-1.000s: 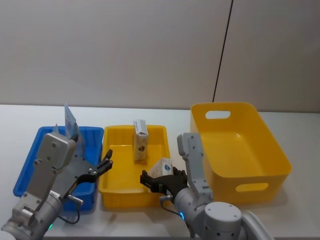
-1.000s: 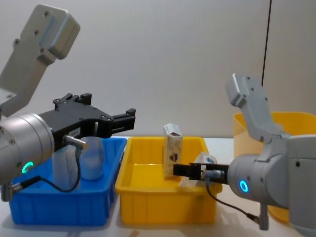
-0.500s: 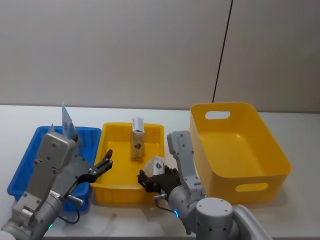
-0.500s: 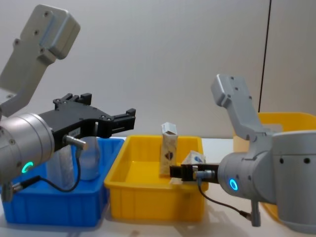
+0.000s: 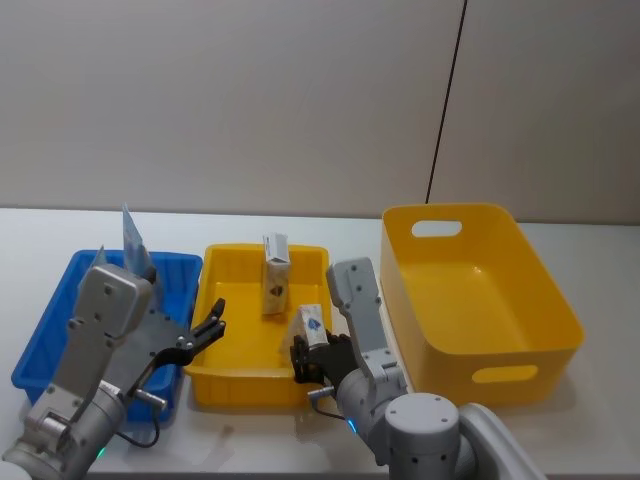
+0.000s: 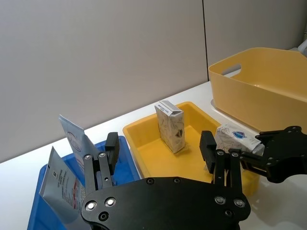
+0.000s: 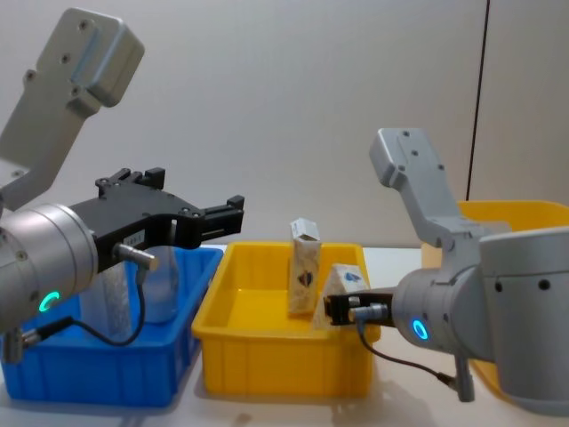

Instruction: Bimanual collaborative sorting of washing and personal care products

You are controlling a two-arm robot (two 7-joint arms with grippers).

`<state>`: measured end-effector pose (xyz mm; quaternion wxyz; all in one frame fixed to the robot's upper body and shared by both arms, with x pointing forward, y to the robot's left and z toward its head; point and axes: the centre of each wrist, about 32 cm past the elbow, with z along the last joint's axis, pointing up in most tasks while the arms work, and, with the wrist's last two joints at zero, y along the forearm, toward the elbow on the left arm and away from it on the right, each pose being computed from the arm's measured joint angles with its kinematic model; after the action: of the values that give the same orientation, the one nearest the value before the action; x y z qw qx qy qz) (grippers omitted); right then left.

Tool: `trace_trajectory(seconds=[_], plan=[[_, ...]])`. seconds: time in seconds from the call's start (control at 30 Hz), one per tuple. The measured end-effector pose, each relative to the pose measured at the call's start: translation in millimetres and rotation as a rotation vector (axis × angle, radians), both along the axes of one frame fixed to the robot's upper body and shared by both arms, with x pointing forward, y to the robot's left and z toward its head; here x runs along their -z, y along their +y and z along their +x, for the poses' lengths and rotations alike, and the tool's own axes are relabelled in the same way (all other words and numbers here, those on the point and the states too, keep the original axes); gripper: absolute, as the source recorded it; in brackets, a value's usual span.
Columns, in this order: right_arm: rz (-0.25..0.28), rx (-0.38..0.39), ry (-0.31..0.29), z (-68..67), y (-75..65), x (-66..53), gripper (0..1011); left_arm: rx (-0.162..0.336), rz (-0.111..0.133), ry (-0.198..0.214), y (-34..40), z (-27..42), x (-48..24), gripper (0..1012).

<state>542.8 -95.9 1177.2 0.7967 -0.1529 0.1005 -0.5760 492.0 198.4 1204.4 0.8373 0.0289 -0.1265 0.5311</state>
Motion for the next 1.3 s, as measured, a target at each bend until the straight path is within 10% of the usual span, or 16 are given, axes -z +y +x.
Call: trace_trajectory(seconds=[0.47,1.3], plan=[[-0.027,0.004,-0.063,-4.6,1.0,-4.2,327,0.000,0.000,0.000,0.0,0.0,0.0,1001],[0.060,0.002,-0.382,-8.5,-21.3,-27.3,304,0.000,0.000,0.000,0.0,0.0,0.0,1002]])
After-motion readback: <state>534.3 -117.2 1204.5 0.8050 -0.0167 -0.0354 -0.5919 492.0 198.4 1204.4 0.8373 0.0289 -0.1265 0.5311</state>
